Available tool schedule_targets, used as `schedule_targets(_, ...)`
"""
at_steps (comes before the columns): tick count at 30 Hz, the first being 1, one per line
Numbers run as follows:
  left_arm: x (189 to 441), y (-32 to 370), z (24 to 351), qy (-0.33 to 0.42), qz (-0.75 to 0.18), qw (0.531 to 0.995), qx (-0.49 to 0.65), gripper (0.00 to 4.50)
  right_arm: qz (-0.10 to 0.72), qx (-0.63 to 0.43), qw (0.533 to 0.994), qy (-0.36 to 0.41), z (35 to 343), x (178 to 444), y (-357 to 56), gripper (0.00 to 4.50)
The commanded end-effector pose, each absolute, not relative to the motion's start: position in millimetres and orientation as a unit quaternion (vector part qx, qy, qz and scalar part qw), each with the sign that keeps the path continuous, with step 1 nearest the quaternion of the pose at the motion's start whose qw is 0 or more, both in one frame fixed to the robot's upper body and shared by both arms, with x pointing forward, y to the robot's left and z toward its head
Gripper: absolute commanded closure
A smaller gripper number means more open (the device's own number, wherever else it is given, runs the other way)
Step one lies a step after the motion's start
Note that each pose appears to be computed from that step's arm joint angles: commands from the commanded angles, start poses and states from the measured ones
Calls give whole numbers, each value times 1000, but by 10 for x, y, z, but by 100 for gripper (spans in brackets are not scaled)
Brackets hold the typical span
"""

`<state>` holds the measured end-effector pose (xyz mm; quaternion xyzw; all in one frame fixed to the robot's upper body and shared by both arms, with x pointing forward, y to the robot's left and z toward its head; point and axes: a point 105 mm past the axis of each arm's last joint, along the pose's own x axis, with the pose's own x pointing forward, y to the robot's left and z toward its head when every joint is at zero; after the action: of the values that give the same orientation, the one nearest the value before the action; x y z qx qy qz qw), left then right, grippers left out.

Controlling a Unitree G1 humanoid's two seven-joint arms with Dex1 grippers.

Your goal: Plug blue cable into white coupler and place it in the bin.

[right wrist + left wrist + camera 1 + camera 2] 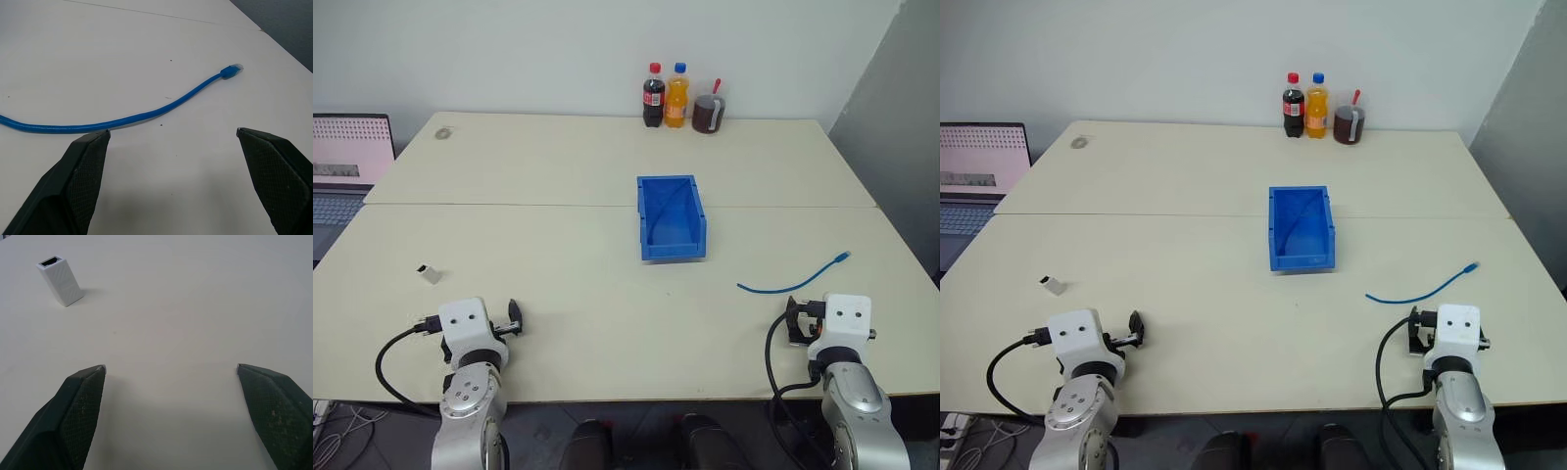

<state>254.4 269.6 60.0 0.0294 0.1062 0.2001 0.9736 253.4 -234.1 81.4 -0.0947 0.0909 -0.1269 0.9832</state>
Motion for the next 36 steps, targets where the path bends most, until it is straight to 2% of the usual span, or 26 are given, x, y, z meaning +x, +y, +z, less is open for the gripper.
schedule_targets(1,2591,2716,678,95,193,975,52,0,-139,-104,983,63,969,2566,-2383,10)
schedule_targets(5,3042,2397,1088,27,38,990,134,0,-155,-106,981,48,1104,2655,-2461,10)
schedule_targets(9,3424,1743,1545,-18,-197,972,123,0,-190,-94,976,54,1220,2804,-2615,10)
schedule_targets(11,3497,1311,1777,-31,-328,937,114,0,-210,-88,971,69,1226,2927,-2734,10)
schedule_targets(14,3407,740,1991,-40,-504,854,122,0,-247,-59,961,104,1140,3091,-2948,10)
schedule_targets(17,3305,422,2035,-37,-609,782,132,0,-264,-27,955,130,1062,3221,-3053,10)
schedule_targets(19,3266,300,1981,-26,-652,743,147,0,-272,-4,952,143,1015,3293,-3095,10)
schedule_targets(23,3271,159,1906,-21,-685,708,168,0,-273,30,948,163,942,3393,-3102,10)
schedule_targets(29,3333,93,1863,-31,-690,701,176,0,-257,54,951,166,917,3573,-2948,10)
schedule_targets(35,3352,150,1853,-32,-683,707,178,0,-271,82,943,175,830,3605,-2937,10)
schedule_targets(36,3347,161,1847,-31,-682,708,179,0,-275,91,941,177,810,3603,-2941,39)
